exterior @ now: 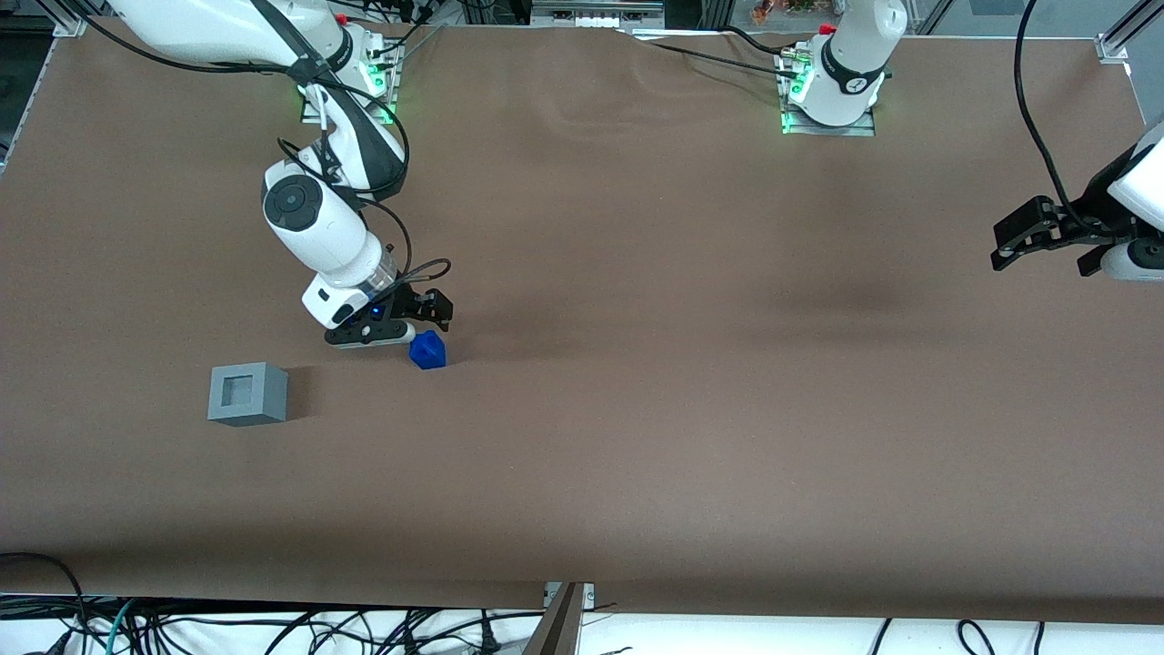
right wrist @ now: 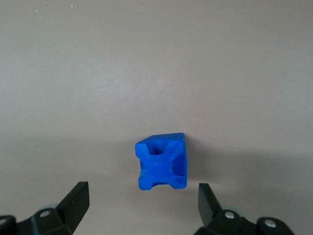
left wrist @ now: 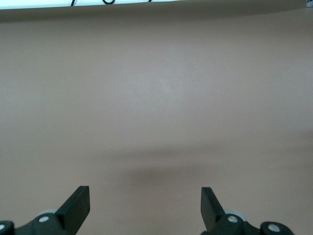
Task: Insert blue part into gray base with right arm
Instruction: 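Move the open right gripper over the blue block and lower it, then close the right gripper on the blue block and lift it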
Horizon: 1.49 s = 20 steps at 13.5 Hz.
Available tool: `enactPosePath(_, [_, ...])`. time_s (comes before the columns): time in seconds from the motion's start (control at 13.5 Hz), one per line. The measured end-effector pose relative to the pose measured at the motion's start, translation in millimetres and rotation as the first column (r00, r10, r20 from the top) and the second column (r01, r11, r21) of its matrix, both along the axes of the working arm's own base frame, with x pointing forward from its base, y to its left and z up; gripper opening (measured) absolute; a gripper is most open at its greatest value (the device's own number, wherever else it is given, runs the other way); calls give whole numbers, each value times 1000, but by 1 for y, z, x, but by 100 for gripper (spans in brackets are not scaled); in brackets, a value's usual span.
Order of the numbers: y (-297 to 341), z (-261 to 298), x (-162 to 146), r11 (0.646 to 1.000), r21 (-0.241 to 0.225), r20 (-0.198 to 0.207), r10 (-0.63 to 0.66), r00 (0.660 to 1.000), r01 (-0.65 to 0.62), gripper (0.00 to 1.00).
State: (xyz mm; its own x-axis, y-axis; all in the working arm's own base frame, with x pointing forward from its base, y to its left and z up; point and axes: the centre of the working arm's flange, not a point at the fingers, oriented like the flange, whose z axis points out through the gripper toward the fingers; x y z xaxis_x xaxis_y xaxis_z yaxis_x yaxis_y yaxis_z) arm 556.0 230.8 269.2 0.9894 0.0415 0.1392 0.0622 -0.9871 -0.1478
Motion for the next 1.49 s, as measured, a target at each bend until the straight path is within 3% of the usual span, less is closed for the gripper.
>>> enactPosePath(0.3, [-4, -20, 2, 1000, -13, 5, 16, 1000, -16, 97])
enactPosePath(0.37, [-6, -25, 2, 1000, -19, 4, 17, 1000, -17, 92])
enactPosePath(0.59, [-4, -29, 4, 1000, -18, 11, 26, 1000, -26, 90])
enactPosePath(0.97, [6, -25, 12, 998, -36, 45, 60, 997, -59, 87])
enactPosePath(1.34, [1, -35, 16, 997, -45, 39, 65, 997, -63, 85])
enactPosePath(1.49, [1, -37, 16, 997, -44, 36, 65, 997, -64, 67])
